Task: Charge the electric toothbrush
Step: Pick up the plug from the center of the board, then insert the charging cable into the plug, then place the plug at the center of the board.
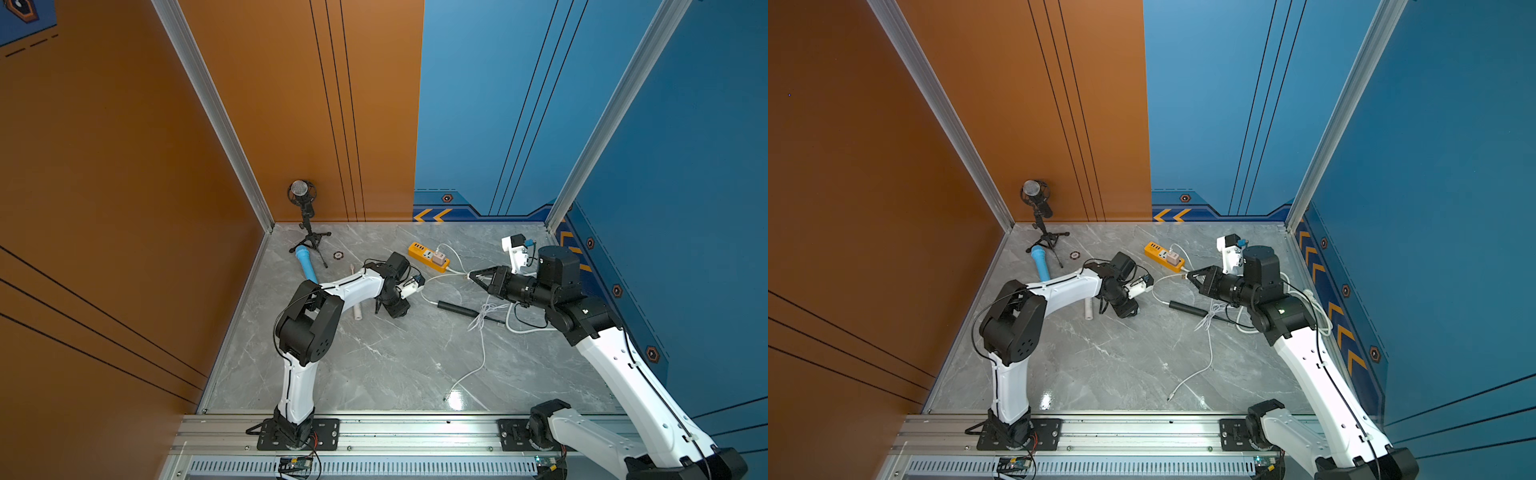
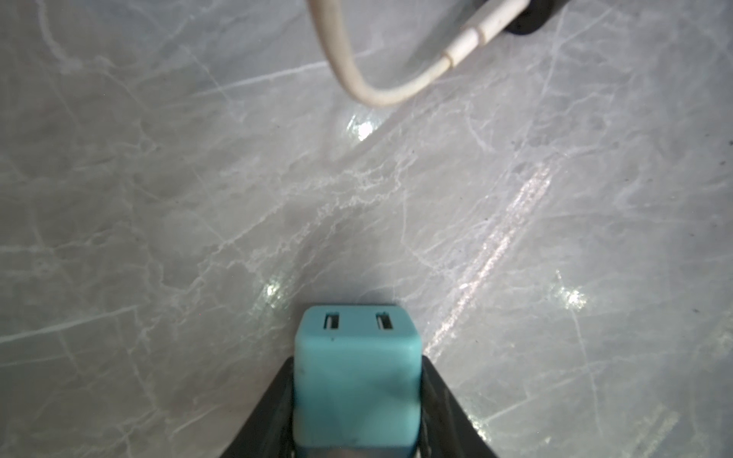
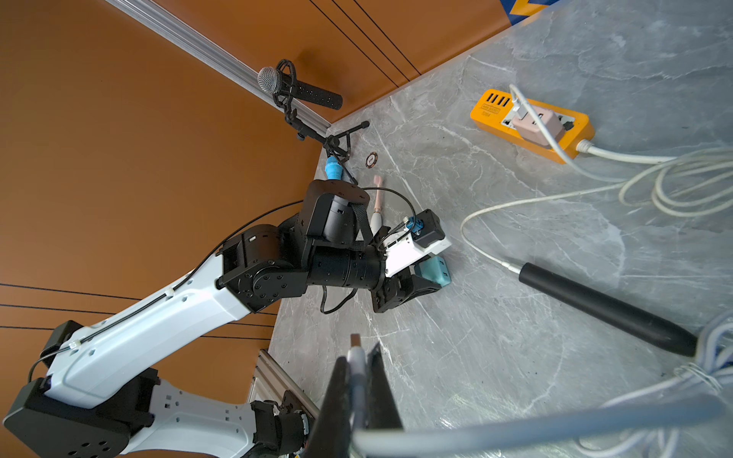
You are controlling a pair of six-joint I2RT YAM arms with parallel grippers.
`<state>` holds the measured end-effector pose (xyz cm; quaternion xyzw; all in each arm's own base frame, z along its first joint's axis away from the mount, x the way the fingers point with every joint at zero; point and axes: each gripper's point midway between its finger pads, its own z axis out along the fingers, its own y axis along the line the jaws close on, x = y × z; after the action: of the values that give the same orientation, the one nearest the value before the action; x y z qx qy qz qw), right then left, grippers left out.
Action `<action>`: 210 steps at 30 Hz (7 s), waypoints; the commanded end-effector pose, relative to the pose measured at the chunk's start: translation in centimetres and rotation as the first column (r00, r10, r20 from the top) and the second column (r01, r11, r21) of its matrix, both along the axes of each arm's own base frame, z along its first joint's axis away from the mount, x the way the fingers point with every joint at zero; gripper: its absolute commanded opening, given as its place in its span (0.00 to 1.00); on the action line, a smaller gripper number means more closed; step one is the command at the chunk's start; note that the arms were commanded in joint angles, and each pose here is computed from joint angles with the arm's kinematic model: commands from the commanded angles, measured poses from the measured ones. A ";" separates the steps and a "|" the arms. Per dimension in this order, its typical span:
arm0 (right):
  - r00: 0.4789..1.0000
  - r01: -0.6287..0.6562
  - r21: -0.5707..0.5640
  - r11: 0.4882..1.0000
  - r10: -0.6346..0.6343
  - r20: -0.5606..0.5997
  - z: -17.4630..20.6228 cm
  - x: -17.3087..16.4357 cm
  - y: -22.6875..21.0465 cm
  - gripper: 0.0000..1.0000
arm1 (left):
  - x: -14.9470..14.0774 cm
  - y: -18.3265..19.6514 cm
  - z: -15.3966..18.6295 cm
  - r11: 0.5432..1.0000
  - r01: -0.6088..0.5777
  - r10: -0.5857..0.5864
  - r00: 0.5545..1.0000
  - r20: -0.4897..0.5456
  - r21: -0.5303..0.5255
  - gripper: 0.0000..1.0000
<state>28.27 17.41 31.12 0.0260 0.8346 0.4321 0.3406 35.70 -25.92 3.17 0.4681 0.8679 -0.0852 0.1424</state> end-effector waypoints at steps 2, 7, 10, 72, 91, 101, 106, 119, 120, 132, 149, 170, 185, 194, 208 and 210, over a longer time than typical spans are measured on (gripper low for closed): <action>1.000 -0.010 0.013 1.000 0.010 0.012 0.3 -0.4 -0.1 0.02 | -0.7 0.5 -0.7 0.998 0.020 -0.019 0.999 -0.027 0.055 0.34; 0.999 0.032 0.028 0.999 -0.032 -0.018 0.1 0.1 -0.9 0.02 | 0.4 -0.3 3.3 1.000 0.009 -0.008 0.999 0.053 -0.012 0.25; 0.994 0.095 0.059 0.994 -0.091 -0.064 0.0 1.1 -2.0 0.01 | 2.0 -0.3 10.2 0.999 0.026 -0.015 0.971 0.240 -0.043 0.25; 0.997 -0.062 0.453 0.889 0.038 0.060 13.8 3.6 10.1 0.00 | -2.4 -1.8 39.8 0.939 0.123 -0.300 -0.167 0.939 0.322 0.07; 0.998 -0.050 0.443 0.895 0.031 0.050 13.1 3.9 9.9 0.00 | -2.7 -1.8 40.1 0.941 0.150 -0.277 -0.175 0.945 0.303 0.06; 0.997 -0.039 0.503 0.863 0.063 -0.032 12.8 4.4 10.5 0.00 | -3.5 -2.7 39.9 0.919 0.175 -0.316 -0.211 0.925 0.354 0.06; 0.996 -0.048 0.531 0.846 0.080 -0.039 13.5 4.0 10.5 0.00 | -3.4 -2.7 39.7 0.913 0.166 -0.335 -0.216 0.917 0.373 0.06; 0.988 -0.079 0.533 0.843 0.137 -0.070 13.0 3.6 11.4 0.00 | -3.4 -3.0 39.6 0.908 0.173 -0.341 -0.219 0.914 0.381 0.06; 0.988 -0.074 0.517 0.852 0.135 -0.081 12.6 3.7 11.4 0.00 | -3.4 -3.1 39.5 0.908 0.175 -0.341 -0.220 0.914 0.381 0.06; 0.955 -0.163 0.386 0.908 0.244 -0.170 9.2 3.2 12.4 0.00 | -5.7 -6.0 39.8 0.866 0.265 -0.346 -0.292 0.891 0.424 0.01; 0.854 -0.349 0.311 0.884 0.436 -0.283 3.9 -0.6 17.4 0.00 | -9.8 -12.9 37.1 0.771 0.469 -0.312 -0.311 0.898 0.430 0.00; 0.878 -0.316 0.554 0.770 0.459 -0.138 10.8 -0.5 13.9 0.00 | -9.1 -11.0 41.0 0.818 0.502 -0.167 -0.260 0.951 0.282 0.00; 0.933 -0.252 0.315 0.915 0.316 -0.171 7.6 -0.2 10.5 0.27 | -5.3 -11.7 38.0 0.841 0.420 -0.301 -0.159 0.940 0.340 0.00; 0.998 0.047 0.226 0.973 -0.054 0.022 9.0 -1.1 -1.0 0.58 | 0.6 -1.3 24.6 0.981 0.162 -0.182 0.625 0.759 0.102 0.00; 0.984 0.172 0.136 0.976 -0.175 0.010 6.6 -0.2 -3.4 0.60 | -0.7 1.3 7.8 0.975 -0.215 0.199 0.957 0.209 0.061 0.00; 0.983 0.180 0.132 0.975 -0.183 0.008 6.4 -0.2 -3.5 0.60 | 0.2 1.2 6.1 0.970 -0.224 0.205 0.963 0.175 0.091 0.00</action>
<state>28.14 14.55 37.98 0.1171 0.7901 0.4705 0.3750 36.07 -24.76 10.21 0.4256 0.8729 0.0426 0.2347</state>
